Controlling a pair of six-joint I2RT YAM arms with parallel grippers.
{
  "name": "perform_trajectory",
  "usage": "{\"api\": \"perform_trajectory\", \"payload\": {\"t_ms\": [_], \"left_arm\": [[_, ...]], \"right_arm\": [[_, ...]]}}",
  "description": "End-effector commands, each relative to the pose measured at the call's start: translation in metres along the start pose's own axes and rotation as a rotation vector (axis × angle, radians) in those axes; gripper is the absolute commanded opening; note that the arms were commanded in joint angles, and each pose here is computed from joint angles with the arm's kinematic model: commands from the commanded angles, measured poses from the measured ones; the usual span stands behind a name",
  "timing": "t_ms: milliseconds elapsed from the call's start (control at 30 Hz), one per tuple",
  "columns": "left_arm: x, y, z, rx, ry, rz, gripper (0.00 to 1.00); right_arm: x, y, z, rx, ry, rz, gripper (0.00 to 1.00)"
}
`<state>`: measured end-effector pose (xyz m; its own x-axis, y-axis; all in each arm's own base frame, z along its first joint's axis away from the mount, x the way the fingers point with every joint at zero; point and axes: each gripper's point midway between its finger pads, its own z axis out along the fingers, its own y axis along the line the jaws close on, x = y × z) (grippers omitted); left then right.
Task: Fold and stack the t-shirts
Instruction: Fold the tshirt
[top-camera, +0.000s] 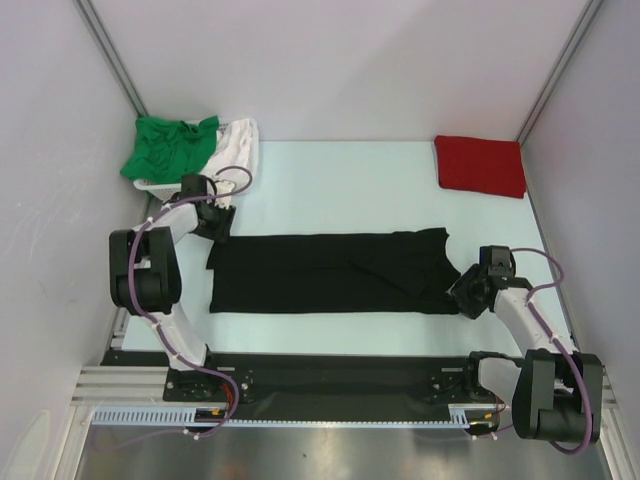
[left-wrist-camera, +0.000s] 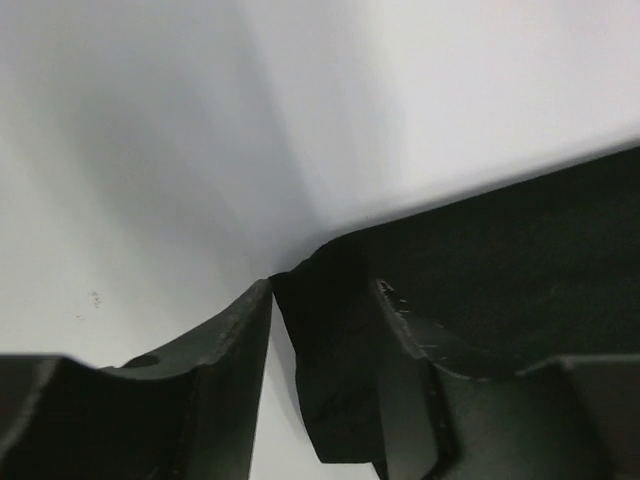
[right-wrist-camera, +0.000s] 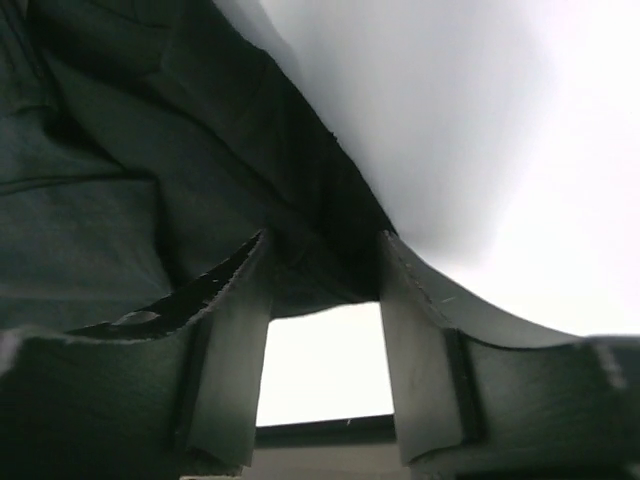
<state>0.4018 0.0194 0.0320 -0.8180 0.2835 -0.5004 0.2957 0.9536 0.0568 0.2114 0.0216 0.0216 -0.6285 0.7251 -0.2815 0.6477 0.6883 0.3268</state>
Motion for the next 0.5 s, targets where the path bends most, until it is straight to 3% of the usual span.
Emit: {"api": "perform_trajectory", "payload": {"t_ms": [0,167,300,467], "left_arm": [[0.016,-0.008,0.003,0.026,0.047,0.041,0.47],[0.047,-0.033,-0.003,0.136,0.089,0.09,0.01],[0.075,-0.055,-0.013,0.235,0.13,0.125,0.0],[0.114,-0.088,-0.036,0.383,0.173,0.2,0.0]], "right_arm": [[-0.003,0.001,0.013,-0.008,-0.023,0.024,0.48],[-0.017,0.008,0.027,-0.03,-0.057,0.031,0.15],[-0.041,0.019,0.045,-0.034,-0.09,0.023,0.01],[-0.084,0.063,0.07,-0.098,-0.138,-0.041,0.0]]}}
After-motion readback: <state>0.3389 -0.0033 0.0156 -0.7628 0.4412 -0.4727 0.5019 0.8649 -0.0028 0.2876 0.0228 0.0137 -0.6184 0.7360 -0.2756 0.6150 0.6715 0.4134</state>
